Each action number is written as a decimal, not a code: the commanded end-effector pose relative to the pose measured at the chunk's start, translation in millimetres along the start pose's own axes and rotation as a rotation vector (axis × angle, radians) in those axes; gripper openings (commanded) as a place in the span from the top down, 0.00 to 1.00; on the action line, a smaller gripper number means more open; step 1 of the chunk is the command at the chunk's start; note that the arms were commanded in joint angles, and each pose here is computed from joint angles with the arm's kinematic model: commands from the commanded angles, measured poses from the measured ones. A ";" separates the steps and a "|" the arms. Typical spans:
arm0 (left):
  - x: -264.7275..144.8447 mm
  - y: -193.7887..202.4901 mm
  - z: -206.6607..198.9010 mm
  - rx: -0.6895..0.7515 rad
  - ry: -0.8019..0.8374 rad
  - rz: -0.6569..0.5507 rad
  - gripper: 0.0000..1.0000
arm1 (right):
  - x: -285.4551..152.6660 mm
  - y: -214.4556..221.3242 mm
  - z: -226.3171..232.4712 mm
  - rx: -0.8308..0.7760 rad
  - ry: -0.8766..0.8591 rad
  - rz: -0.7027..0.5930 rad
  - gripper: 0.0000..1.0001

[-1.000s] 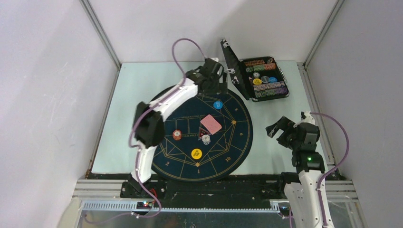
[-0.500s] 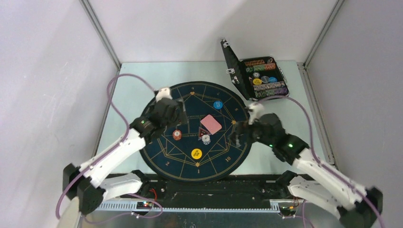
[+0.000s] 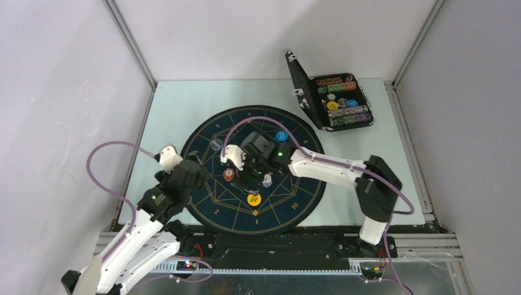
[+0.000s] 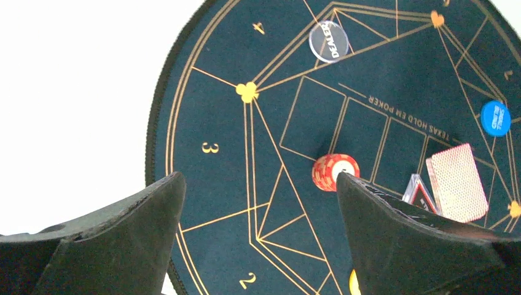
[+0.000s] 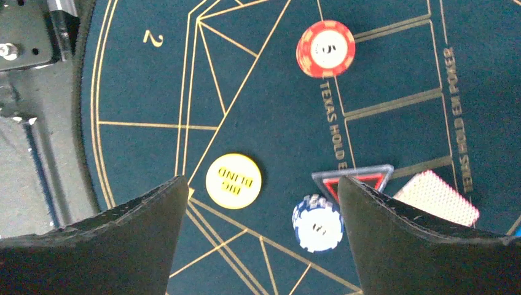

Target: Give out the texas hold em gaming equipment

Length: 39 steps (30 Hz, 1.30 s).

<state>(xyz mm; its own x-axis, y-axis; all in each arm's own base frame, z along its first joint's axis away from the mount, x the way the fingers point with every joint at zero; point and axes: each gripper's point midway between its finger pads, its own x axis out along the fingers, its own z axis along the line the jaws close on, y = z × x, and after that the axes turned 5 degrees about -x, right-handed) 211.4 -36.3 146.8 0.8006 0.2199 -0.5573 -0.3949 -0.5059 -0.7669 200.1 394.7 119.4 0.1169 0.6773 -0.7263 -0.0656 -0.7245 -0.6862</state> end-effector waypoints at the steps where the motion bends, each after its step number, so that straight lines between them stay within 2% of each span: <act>1: 0.8 -13.9 21.8 -0.092 -0.078 -0.111 0.00 | 24.2 3.8 7.4 -0.085 -0.107 0.090 0.07; 8: -2.0 -25.3 35.8 -0.165 -0.114 -0.193 0.00 | 51.1 23.7 25.8 -0.091 -0.135 0.183 0.08; 15: -1.5 -23.7 41.4 -0.191 -0.113 -0.210 0.00 | 69.6 60.6 28.4 -0.059 -0.115 0.314 0.13; 20: -0.1 -21.0 40.2 -0.186 -0.106 -0.202 0.00 | 80.4 72.0 19.8 -0.054 -0.048 0.346 0.14; 25: 0.8 -19.8 39.7 -0.176 -0.110 -0.195 0.00 | 79.8 85.8 19.2 -0.041 -0.006 0.378 0.16; 32: 1.6 -19.0 39.4 -0.173 -0.109 -0.194 0.00 | 63.1 106.8 19.0 0.005 0.052 0.417 0.26; 39: 1.4 -19.7 39.5 -0.173 -0.110 -0.196 0.00 | 53.0 108.1 16.8 0.004 0.098 0.417 0.33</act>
<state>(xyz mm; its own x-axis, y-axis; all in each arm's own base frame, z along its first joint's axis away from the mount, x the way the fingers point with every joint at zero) 198.5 1.2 143.3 0.7974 0.3746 -0.4731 -0.2031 -0.5716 -0.7950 175.9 384.5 14.5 0.1063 0.4186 -0.9019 -0.1139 -0.8960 -0.4293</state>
